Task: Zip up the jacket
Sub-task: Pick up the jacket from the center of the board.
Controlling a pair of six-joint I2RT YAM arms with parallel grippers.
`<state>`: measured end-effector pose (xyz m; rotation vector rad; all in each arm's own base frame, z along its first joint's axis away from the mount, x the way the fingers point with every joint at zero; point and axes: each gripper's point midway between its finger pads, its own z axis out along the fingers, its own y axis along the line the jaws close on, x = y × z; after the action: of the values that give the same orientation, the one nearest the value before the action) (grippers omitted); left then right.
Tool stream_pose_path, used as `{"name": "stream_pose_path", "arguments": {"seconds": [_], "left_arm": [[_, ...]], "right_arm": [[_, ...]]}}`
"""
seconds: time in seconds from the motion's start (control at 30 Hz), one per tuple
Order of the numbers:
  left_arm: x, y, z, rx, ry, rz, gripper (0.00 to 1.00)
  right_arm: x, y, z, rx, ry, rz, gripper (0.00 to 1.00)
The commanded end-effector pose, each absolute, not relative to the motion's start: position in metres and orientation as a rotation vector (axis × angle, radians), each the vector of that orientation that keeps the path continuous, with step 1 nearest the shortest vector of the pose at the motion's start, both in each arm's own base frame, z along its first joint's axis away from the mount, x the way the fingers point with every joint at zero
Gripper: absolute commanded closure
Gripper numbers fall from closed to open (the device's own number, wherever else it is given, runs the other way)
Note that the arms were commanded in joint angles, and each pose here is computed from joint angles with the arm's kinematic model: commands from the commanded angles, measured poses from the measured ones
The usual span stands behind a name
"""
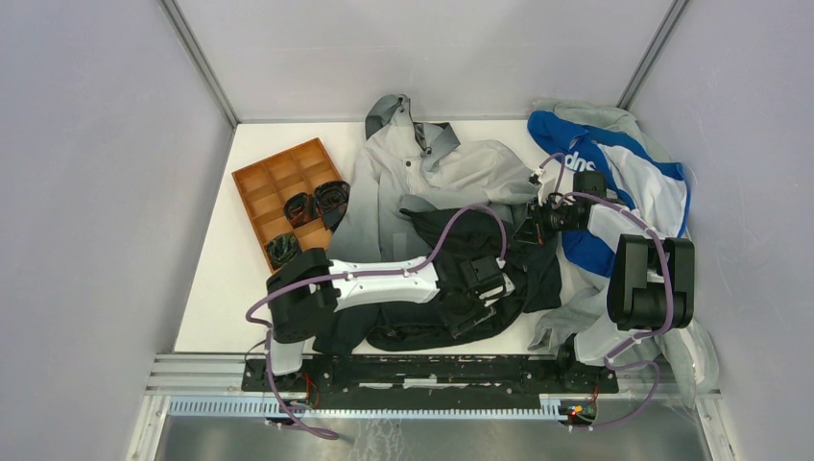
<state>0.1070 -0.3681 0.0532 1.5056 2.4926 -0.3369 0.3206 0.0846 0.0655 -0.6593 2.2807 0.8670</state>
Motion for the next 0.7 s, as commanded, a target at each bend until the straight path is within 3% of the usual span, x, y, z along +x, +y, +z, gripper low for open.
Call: {"name": "stream_pose_path", "arguments": {"seconds": [0.0, 0.13, 0.27, 0.3, 0.67], "left_arm": [[0.121, -0.37, 0.052, 1.439, 2.491, -0.219, 0.46], [0.13, -0.364, 0.048, 1.397, 2.489, -0.126, 0.58], [0.133, -0.364, 0.051, 1.373, 2.484, -0.12, 0.91], [0.133, -0.362, 0.053, 1.366, 2.483, -0.118, 0.95], [0.137, -0.316, 0.109, 1.086, 2.535, -0.237, 0.98]], "right_arm": [[0.327, 0.083, 0.075, -0.67, 2.247, 0.837, 1.0], [0.326, 0.083, 0.075, -0.671, 2.246, 0.837, 1.0], [0.326, 0.083, 0.075, -0.672, 2.245, 0.835, 1.0], [0.326, 0.083, 0.075, -0.672, 2.246, 0.835, 1.0], [0.329, 0.074, 0.068, -0.654, 2.281, 0.756, 1.0]]}}
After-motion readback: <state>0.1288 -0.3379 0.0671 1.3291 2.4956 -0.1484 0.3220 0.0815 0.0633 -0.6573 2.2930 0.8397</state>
